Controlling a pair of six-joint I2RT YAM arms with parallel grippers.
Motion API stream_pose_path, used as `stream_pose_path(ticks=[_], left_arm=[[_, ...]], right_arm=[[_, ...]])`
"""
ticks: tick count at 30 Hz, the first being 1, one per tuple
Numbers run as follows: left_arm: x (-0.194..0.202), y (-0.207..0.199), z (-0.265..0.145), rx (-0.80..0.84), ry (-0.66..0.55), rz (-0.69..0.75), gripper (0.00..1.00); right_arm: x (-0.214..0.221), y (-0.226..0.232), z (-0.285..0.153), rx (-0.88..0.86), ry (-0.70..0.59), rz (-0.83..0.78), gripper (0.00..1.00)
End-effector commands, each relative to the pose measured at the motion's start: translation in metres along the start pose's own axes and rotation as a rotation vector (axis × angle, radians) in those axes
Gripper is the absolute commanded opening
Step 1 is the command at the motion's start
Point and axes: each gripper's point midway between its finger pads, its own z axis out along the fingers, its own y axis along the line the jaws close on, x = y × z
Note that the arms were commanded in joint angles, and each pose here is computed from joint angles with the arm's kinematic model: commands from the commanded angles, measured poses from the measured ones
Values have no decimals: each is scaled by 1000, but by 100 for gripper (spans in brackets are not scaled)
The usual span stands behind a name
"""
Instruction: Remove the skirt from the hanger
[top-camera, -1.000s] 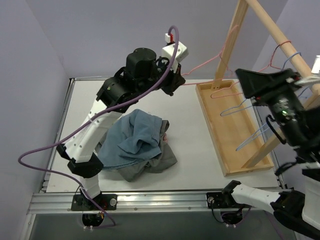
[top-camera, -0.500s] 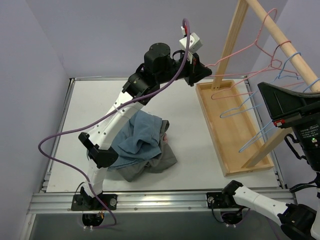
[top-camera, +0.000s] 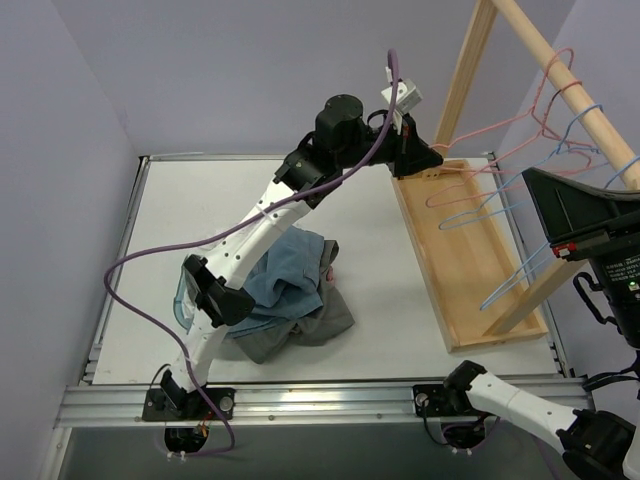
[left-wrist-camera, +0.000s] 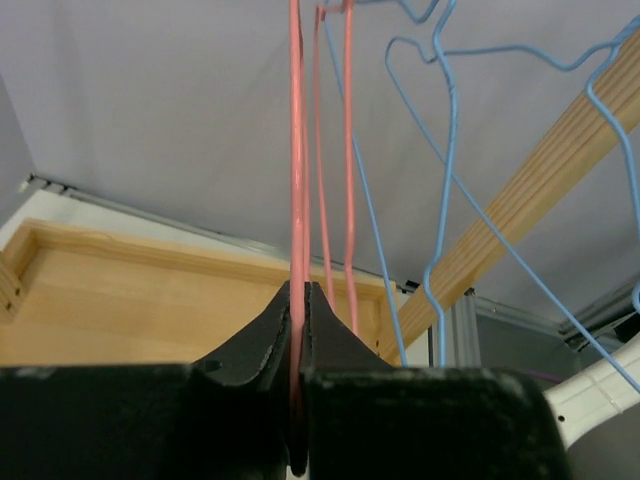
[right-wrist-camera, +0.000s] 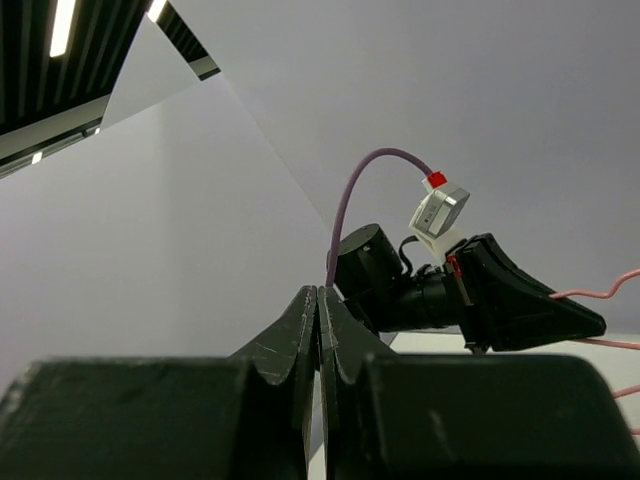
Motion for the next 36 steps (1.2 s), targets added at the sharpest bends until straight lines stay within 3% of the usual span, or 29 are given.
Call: stream_pose_path(ticks=[1,2,4,5,8,11,13,15,18,22,24,25,30,36], left_arm=[[-14,-13,-16,23,2,-9,10],[2,-5,-16,-7,38,-29,18],[-10,-9,-29,-37,24,15,32],[1,0,-30,-78,44,13,46],[-15,-2,-50,-142,32,82,65],[-28,-1,-75,-233,43,148,71],[-42,4,-103,-346,44,207,71],[-43,33,-140,-574,71,225,71],[-23,41,-195,-734,152,268,71],[35,26,-226,-750,267,198,69],[63,3,-235,-742,317,175,69],[98,8,-245,-781,405,160,68],[184,-6,-248,-818,640,113,61],[218,4,-245,-928,821,260,58]], right_arm=[[-10,1,-2,-5,-49,2,0],[-10,1,-2,-6,-50,4,0],[-8,-1,-2,1,-48,1,0],[-7,-2,-1,6,-43,0,0],[-3,-6,0,20,-38,-4,1],[-1,-9,2,34,-39,-1,4],[-1,-11,4,46,-36,3,8],[-1,-9,10,51,-25,-5,9],[7,-14,18,84,18,-29,19],[17,-26,22,125,24,-34,31],[20,-30,24,143,24,-35,33],[19,-30,24,139,21,-34,34],[23,-29,27,132,27,-30,34],[27,-33,21,143,31,-11,34]])
